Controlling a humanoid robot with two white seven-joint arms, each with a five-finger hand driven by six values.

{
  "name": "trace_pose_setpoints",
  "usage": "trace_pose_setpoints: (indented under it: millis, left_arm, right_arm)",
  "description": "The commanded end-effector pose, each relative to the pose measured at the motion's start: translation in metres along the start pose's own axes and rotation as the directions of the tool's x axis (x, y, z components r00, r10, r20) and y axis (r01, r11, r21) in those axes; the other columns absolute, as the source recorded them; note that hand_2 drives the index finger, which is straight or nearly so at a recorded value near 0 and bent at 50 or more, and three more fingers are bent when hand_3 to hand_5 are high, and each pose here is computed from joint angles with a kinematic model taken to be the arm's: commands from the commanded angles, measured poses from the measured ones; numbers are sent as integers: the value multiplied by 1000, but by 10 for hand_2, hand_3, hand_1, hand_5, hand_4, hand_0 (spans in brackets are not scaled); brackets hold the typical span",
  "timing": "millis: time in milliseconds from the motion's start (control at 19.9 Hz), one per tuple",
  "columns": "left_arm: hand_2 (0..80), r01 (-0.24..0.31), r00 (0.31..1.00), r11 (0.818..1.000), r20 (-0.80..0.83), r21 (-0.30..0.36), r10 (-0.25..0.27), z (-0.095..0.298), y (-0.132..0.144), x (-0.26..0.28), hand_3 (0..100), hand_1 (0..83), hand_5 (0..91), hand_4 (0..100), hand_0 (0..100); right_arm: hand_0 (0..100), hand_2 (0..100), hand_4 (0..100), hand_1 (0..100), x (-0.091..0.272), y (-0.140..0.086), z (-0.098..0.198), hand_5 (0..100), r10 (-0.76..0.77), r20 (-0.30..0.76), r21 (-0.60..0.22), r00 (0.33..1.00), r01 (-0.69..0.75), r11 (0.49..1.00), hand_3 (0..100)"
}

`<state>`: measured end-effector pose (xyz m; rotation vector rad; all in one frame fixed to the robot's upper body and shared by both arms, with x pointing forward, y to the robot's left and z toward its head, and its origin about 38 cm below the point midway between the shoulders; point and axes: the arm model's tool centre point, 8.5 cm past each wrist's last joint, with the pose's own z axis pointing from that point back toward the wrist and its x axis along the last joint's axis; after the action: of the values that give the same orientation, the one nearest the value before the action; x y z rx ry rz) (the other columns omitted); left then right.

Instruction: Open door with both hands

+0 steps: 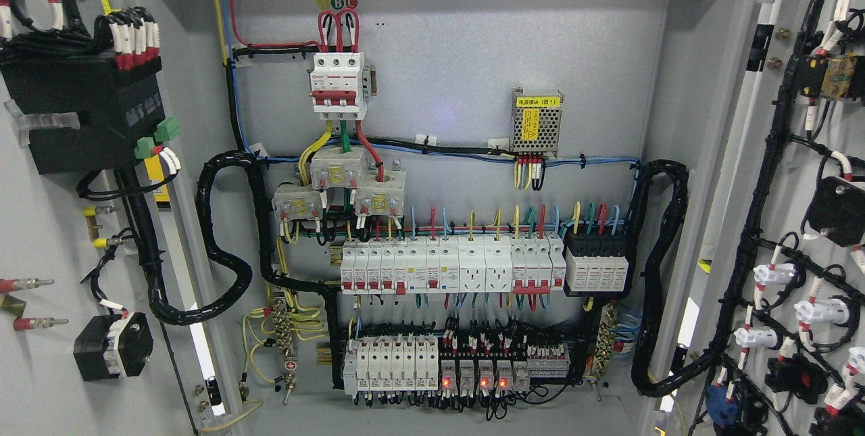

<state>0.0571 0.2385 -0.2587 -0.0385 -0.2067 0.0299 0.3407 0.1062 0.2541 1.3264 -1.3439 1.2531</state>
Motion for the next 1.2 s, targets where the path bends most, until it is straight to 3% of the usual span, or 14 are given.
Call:
trace_pose_setpoints:
  millis: [0, 301, 501, 852, 1053, 1153]
  left_arm:
    - [0, 1, 1000, 1000, 1, -3, -1, 0, 0, 0, 0, 0, 0, 0, 0]
    - [0, 1, 1000, 1000, -1, -1, -1, 0, 1, 0, 0, 0, 0, 0, 0]
    - [0, 1, 1000, 1000, 1, -3, -1, 0, 0, 0, 0, 0, 0, 0, 0]
    - [0, 1, 1000, 1000, 1, -3, -1, 0, 0, 0, 0, 0, 0, 0, 0]
    - [0, -1, 1000, 1000, 2, -5, 1, 0, -1, 1, 0, 0, 0, 0, 0]
    - [0, -2, 1000, 1000, 5, -5, 2, 0, -1, 2, 0, 0, 0, 0, 0]
  right_arm:
    - [214, 0, 0, 89, 3, 9, -14, 0, 25, -21, 49, 999, -24, 998, 0]
    - [213, 0, 0, 89, 10, 14, -19, 0, 51, -17, 47, 999, -50, 998, 0]
    - [213, 0, 0, 89, 12, 9, -20, 0, 57, -12, -24, 998, -57, 998, 0]
    - [213, 0, 0, 93, 13, 12, -15, 0, 47, 16, -34, 999, -47, 998, 0]
    - [212, 0, 0, 96, 4, 2, 9, 0, -8, 59, -120, 998, 15, 993, 0]
    - [212, 0, 0, 97, -8, -15, 50, 0, -32, 63, -230, 998, 46, 972, 0]
